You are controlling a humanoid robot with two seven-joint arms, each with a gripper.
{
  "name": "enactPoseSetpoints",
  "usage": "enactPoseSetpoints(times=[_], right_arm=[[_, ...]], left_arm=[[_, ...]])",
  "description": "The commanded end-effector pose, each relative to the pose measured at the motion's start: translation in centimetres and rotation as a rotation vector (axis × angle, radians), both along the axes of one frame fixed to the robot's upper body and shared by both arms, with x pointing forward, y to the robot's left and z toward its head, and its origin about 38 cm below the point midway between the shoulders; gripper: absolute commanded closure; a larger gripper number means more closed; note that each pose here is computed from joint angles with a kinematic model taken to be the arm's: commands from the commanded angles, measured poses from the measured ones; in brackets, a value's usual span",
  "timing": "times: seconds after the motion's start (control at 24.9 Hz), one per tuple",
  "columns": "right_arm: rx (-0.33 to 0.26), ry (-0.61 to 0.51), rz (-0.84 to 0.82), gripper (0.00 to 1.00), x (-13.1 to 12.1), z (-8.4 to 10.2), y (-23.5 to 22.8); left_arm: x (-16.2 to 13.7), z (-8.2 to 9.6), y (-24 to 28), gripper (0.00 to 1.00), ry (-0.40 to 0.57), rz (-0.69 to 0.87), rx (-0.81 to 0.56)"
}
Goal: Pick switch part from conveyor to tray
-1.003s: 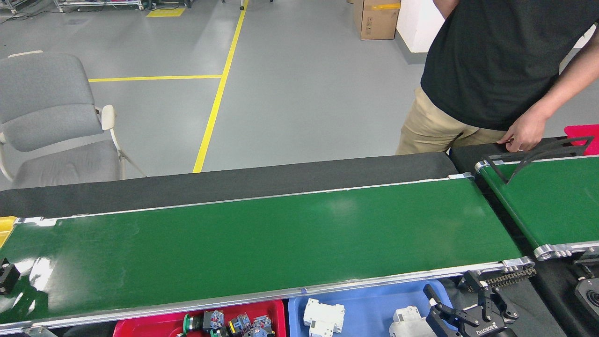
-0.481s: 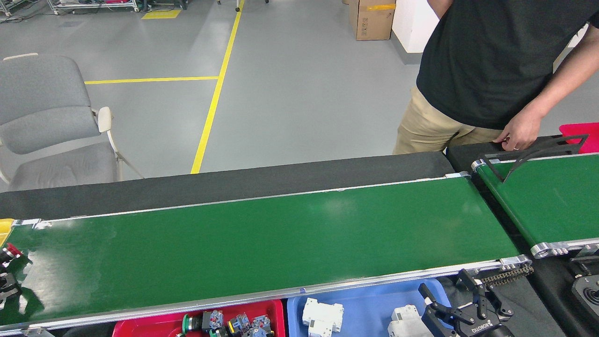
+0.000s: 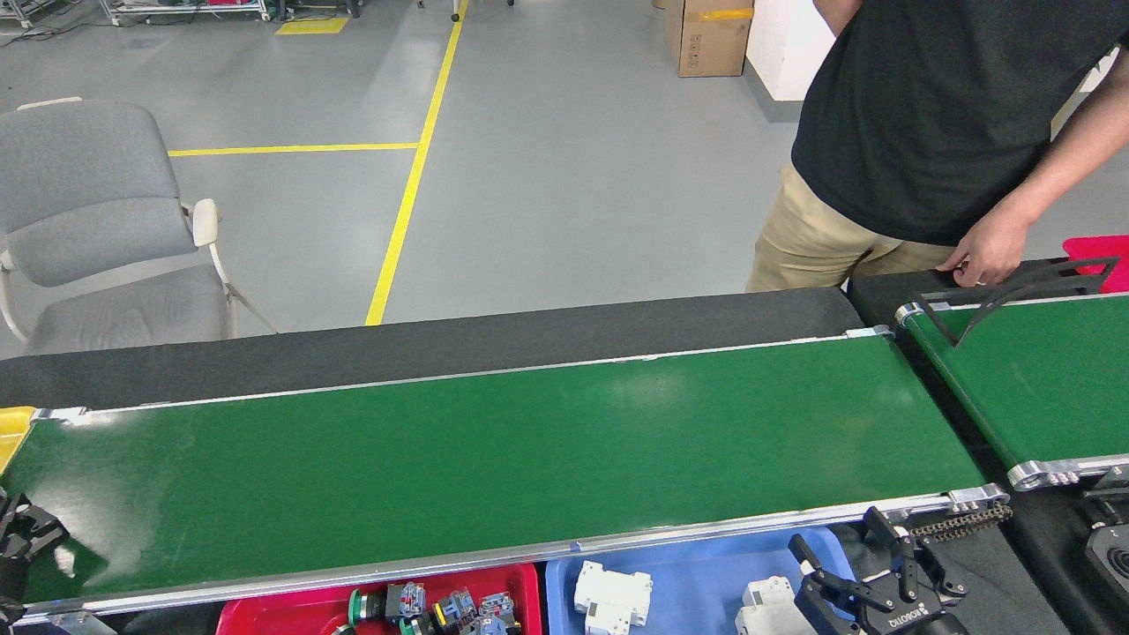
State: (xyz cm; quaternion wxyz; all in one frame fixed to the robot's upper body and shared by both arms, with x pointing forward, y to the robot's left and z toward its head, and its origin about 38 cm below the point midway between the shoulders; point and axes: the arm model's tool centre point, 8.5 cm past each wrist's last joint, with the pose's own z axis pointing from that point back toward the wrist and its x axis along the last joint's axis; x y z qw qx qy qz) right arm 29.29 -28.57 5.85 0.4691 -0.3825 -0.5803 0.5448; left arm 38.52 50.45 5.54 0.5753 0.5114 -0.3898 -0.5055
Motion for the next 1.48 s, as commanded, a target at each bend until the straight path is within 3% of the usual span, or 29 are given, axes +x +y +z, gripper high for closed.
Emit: enactPoseSetpoints(times=[0.0, 0.08, 0.24, 0.4, 0.72, 1.04, 1.44], right_arm=[[0.0, -0.023, -0.075, 0.0, 0.2, 0.8, -1.5], [0.0, -0.03, -0.148, 0.0, 0.1, 1.1, -3.0], [-0.009, -0.047, -0.28, 0.0, -1.3, 1.9, -5.7], [-0.011, -0.005, -0.327, 0.0, -3.5, 0.6, -6.8], [0.014, 0.044, -0.33, 0.0, -5.1, -0.9, -5.8], [0.024, 0.031, -0.257, 0.0, -4.8, -0.7, -4.9], [0.034, 0.03, -0.243, 0.0, -4.7, -0.8, -4.4]], left_arm=[[0.4, 2.9, -3.3, 0.03, -0.047, -0.113, 0.032], [-1.4, 3.7, -7.8, 0.0, -0.08, -0.203, 0.054], [-5.4, 2.8, -15.3, 0.0, -0.097, -0.352, 0.044], [-8.3, 1.8, -18.6, 0.0, -0.113, -0.312, -0.035], [-10.8, 1.6, -16.0, 0.0, -0.14, -0.203, -0.014], [-14.8, 0.3, -12.7, 0.0, -0.129, -0.119, 0.037], [-15.4, -0.5, -14.6, 0.0, -0.129, -0.175, 0.013]])
